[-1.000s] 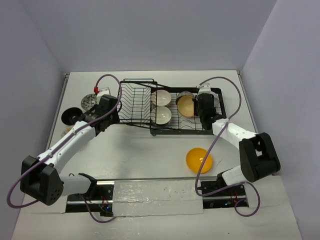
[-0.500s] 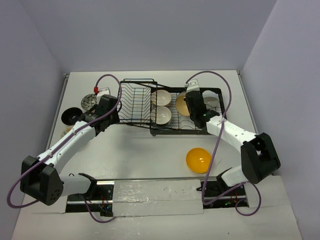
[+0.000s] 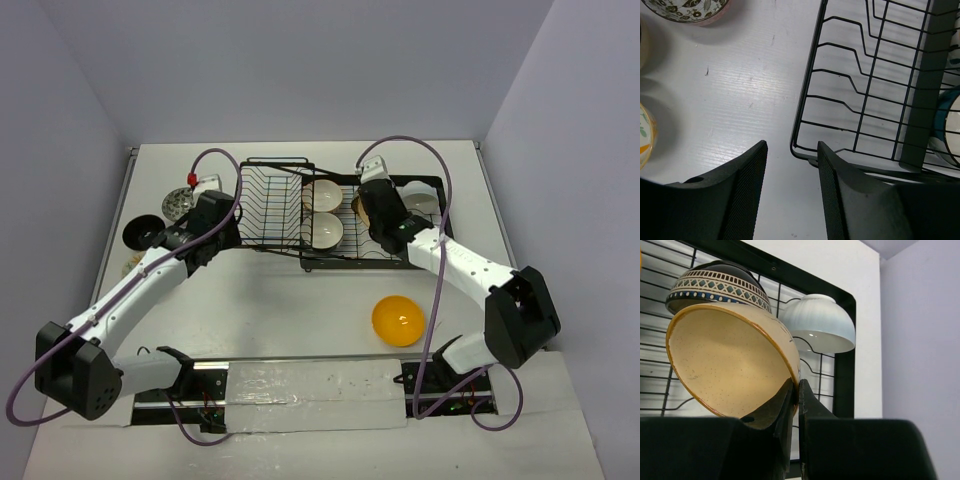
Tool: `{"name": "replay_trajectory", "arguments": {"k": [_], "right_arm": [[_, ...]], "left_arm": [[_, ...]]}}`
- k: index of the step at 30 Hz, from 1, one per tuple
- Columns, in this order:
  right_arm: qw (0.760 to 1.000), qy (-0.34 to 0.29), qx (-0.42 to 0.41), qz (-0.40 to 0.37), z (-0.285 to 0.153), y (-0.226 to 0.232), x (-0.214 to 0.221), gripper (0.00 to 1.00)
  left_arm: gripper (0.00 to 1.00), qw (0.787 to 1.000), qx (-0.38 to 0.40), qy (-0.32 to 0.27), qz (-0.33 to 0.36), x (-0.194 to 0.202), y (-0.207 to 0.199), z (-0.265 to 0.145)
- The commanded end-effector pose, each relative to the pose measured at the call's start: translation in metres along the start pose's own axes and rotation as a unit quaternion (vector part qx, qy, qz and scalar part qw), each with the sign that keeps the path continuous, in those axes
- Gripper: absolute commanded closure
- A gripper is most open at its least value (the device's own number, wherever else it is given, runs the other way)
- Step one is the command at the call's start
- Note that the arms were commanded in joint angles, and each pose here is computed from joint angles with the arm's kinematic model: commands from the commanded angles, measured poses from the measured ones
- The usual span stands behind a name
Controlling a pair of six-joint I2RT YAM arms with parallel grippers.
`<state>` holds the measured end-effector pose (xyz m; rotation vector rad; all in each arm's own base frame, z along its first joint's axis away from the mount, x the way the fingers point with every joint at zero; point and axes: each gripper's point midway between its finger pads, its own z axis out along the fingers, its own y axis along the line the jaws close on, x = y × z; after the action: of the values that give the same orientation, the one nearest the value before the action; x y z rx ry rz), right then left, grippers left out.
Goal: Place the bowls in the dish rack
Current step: Insert the bowl into the dish rack.
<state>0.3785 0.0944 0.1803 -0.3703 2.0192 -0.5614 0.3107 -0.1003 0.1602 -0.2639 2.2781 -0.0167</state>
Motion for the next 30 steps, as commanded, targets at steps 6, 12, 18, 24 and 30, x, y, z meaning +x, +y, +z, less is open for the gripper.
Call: {"name": "replay_trajectory", "arguments": {"k": [6,12,18,24,30], "right_arm": [[0.995,-0.037,0.08,-0.038,-0.02,-0.019,-0.026,1.0],[0.989,-0.025,0.113,-0.094,-0.018,-0.009,-0.014,1.0],[0.976,-0.035,0.156,-0.149,-0.019,-0.001,0.001,1.0],[0.968,-0.041,0.176,-0.172,-0.013,0.004,0.004,1.0],[0.966,-0.061,0.18,-0.178,-0.01,0.004,-0.004,1.0]], "left_arm": [[0.49,0.999,0.04,0.015,0.015,0.007,-0.011,-0.011],[0.5,0.999,0.045,0.012,0.014,0.005,-0.012,-0.013],[0.5,0.999,0.043,0.002,0.016,0.002,-0.012,-0.018],[0.49,0.999,0.04,-0.011,0.018,-0.001,-0.011,-0.024],[0.49,0.999,0.043,-0.011,0.019,-0.001,-0.012,-0.025]]}}
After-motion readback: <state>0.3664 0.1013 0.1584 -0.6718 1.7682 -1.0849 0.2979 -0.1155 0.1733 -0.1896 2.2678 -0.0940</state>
